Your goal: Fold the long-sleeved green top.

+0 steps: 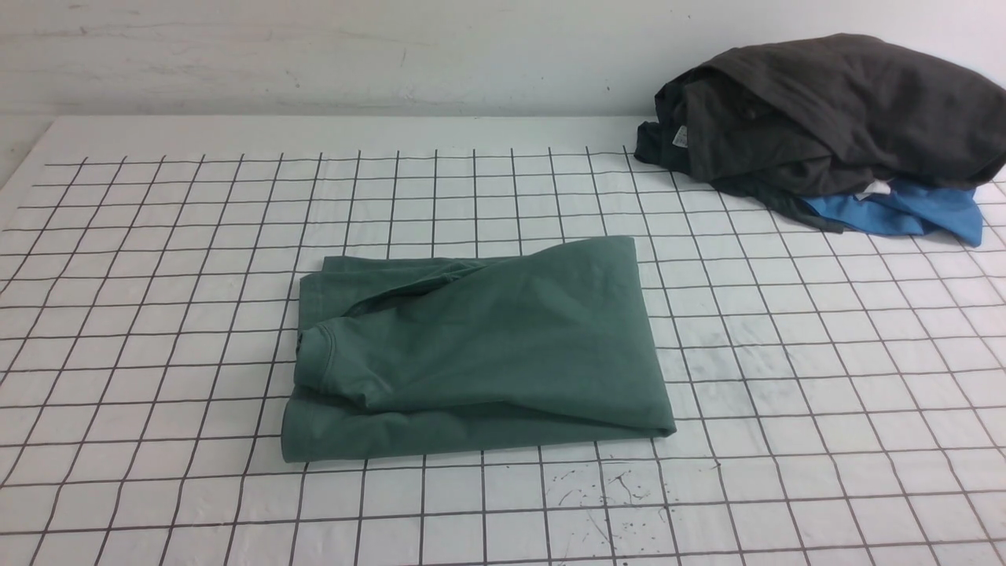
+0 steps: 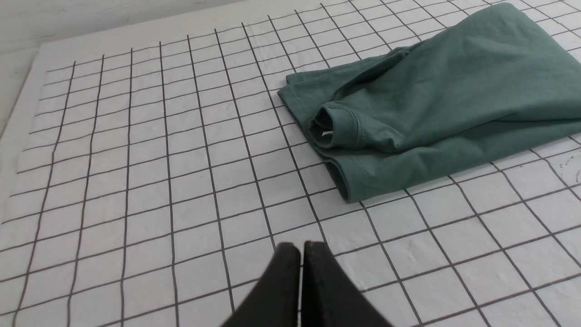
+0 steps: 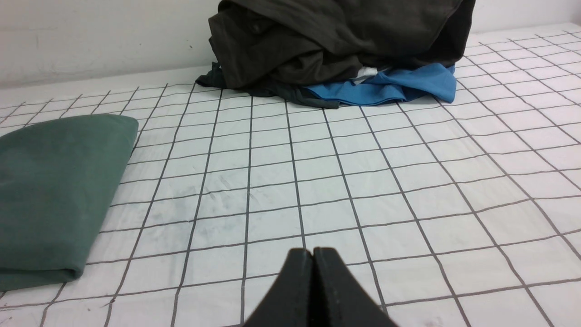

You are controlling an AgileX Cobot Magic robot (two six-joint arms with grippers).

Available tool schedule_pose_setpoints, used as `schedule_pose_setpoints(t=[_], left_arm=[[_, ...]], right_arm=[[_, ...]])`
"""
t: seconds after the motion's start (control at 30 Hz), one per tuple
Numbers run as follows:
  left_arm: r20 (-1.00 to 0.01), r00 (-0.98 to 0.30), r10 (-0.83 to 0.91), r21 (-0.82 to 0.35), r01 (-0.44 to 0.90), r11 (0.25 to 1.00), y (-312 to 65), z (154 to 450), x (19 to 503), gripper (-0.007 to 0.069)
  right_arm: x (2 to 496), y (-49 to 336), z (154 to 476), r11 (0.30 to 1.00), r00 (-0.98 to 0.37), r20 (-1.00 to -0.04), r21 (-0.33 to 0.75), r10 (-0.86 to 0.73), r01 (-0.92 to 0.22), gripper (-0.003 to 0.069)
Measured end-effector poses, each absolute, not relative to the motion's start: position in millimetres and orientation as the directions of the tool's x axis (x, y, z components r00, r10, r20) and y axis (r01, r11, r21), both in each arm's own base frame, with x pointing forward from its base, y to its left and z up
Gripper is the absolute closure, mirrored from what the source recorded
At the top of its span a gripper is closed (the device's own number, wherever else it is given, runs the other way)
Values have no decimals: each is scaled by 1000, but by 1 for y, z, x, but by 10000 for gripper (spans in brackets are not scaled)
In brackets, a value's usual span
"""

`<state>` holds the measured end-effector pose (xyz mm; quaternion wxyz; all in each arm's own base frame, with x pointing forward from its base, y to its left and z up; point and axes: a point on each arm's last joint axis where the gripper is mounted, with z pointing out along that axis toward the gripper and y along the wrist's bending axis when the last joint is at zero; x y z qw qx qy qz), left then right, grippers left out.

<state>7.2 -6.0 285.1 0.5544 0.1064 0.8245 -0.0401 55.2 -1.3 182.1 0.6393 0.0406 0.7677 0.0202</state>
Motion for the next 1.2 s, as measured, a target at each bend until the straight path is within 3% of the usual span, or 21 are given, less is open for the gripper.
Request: schedule_pose_setpoints(t=[1.0, 1.2], left_arm=[[-924, -360, 132, 54, 218, 975, -6, 285, 7, 632], [-962, -246, 121, 73, 195, 978, -6, 287, 17, 632]], right_arm=[[55, -1, 182, 996, -181, -979, 89, 94, 31, 673], [55, -1, 182, 996, -181, -979, 89, 94, 31, 673]])
